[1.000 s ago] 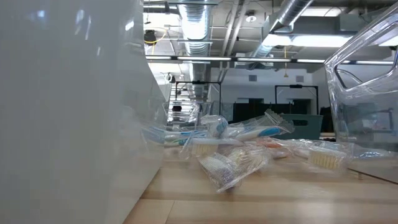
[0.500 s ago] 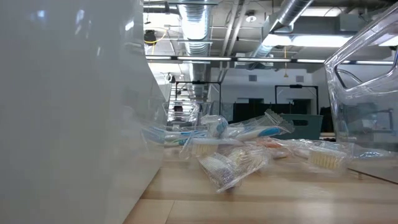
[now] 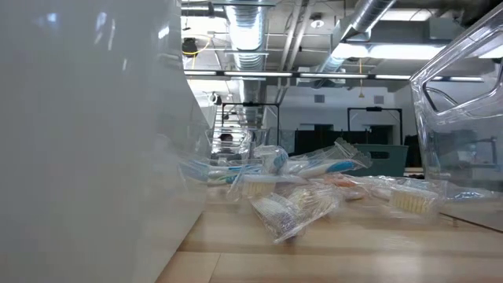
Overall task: Pick & Place Toothbrushes
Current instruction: Put the orange toothbrush into the bottom transparent bin
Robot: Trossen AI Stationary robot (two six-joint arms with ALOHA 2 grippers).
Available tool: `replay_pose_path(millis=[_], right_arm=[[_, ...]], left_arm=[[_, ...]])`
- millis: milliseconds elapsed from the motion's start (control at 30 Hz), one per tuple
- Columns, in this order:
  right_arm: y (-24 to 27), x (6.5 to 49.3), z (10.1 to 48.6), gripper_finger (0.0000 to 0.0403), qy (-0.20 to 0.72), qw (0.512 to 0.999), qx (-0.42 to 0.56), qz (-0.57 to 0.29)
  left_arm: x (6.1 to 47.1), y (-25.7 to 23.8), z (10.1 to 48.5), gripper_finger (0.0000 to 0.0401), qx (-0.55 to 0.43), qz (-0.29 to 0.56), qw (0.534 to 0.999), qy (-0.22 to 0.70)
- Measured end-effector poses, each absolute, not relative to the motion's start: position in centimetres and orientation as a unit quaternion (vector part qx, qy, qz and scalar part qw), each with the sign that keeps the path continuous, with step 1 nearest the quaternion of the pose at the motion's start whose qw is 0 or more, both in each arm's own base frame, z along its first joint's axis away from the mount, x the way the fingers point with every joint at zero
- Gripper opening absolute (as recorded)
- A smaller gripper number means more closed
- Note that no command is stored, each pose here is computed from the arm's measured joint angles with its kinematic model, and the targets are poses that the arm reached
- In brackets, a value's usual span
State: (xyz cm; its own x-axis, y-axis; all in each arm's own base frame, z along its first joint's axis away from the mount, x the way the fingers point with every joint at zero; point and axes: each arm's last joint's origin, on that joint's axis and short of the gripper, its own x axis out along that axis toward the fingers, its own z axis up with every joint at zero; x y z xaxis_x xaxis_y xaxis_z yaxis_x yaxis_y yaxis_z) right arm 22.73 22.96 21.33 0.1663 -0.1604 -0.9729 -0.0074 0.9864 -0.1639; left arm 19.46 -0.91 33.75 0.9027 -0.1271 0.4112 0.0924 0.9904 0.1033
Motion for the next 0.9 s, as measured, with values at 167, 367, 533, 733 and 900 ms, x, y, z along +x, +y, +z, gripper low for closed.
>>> replay_pose_path(millis=[167,367,533,733,900], right_arm=[[22.6,22.4,20.1,0.0020,0.650,0.755,-0.062,-0.062],[22.9,22.6,18.9,0.0023,0.637,0.769,-0.034,-0.044],[22.6,22.2,17.9,0.0020,0.642,0.765,-0.031,-0.052],[22.3,22.0,16.9,0.0023,0.640,0.766,-0.028,-0.051],[21.8,21.6,15.9,0.0021,0.645,0.761,-0.026,-0.064]], left_arm=[[19.5,-0.9,33.7,0.0135,0.041,-0.056,0.975,-0.213],[19.5,-0.9,33.7,0.0135,0.041,-0.056,0.975,-0.213],[19.5,-0.9,33.7,0.0135,0.041,-0.056,0.975,-0.213],[19.5,-0.9,33.7,0.0135,0.041,-0.056,0.975,-0.212],[19.5,-0.9,33.7,0.0135,0.041,-0.056,0.975,-0.212]])
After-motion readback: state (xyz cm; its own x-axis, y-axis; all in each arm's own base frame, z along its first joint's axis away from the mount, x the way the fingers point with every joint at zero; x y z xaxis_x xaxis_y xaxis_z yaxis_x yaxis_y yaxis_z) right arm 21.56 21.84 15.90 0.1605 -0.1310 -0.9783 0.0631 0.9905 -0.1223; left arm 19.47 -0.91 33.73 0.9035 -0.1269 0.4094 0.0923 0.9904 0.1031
